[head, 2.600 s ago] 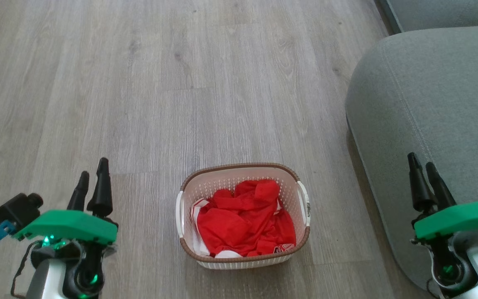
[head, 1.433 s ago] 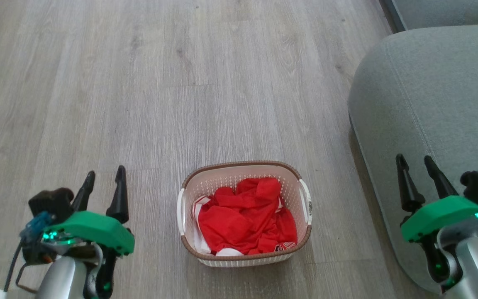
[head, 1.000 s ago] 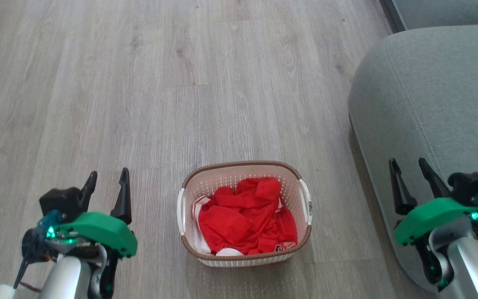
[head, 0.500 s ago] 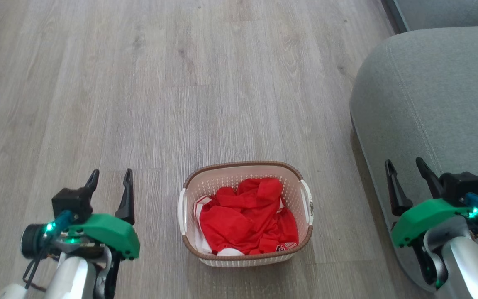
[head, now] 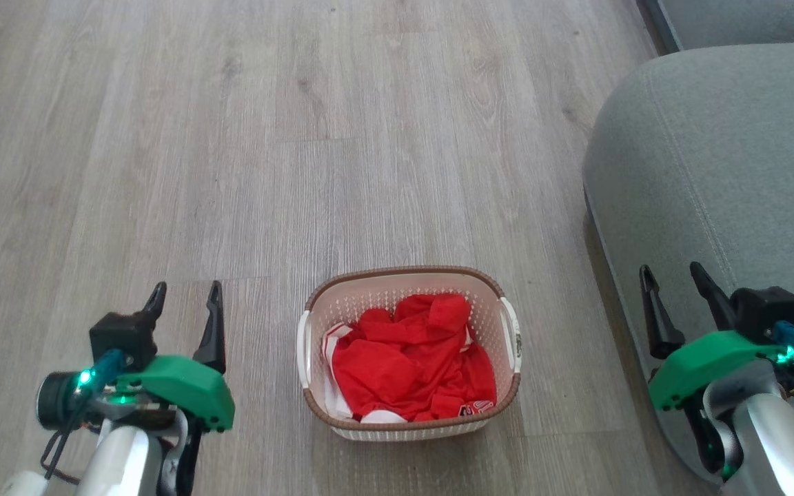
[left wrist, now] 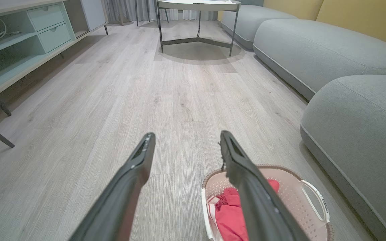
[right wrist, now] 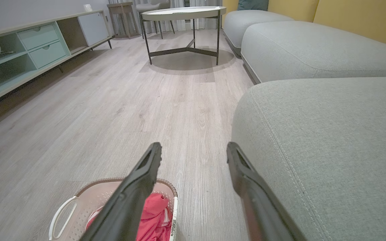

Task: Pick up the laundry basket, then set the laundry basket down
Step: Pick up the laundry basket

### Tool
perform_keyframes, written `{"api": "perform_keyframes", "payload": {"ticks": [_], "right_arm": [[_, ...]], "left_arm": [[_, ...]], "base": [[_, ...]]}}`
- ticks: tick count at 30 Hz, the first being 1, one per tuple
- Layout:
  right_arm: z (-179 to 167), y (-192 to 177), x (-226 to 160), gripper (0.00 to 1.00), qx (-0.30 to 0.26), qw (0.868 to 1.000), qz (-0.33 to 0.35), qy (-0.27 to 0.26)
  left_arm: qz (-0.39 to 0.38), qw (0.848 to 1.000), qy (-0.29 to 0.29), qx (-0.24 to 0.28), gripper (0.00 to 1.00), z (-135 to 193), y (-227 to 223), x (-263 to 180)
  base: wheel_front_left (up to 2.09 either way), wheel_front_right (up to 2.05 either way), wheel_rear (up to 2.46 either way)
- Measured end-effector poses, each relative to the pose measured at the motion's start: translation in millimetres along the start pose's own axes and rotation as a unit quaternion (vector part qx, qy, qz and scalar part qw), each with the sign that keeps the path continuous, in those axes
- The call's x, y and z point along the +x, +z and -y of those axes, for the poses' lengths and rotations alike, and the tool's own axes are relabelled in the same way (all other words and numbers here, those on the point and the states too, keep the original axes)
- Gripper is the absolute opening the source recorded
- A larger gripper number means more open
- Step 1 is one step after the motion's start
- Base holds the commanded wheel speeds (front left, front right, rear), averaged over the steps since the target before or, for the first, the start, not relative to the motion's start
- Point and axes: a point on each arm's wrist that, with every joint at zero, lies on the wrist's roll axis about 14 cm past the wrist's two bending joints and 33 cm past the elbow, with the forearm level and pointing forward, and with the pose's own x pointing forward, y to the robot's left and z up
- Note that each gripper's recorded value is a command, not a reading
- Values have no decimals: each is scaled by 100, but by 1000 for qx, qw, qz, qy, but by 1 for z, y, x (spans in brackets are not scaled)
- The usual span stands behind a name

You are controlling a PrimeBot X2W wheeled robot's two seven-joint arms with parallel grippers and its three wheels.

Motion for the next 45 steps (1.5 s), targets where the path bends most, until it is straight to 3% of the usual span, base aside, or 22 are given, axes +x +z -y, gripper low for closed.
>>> {"api": "perform_keyframes", "payload": {"ticks": [11,19,45], "right_arm": [[4,-7,18,100,-3,1000,-10,-1],[3,-35,45,100,5,999,-37,-2],[14,-169,127,100,24,987,-159,-9]], "left_arm": [[-6,1000,-10,-6,100,5,-5,20],[-19,999,-24,-18,100,9,-21,55],[-152,984,-79,-47,100,29,-160,155]], "base": [[0,0,0],[0,0,0],[0,0,0]]}}
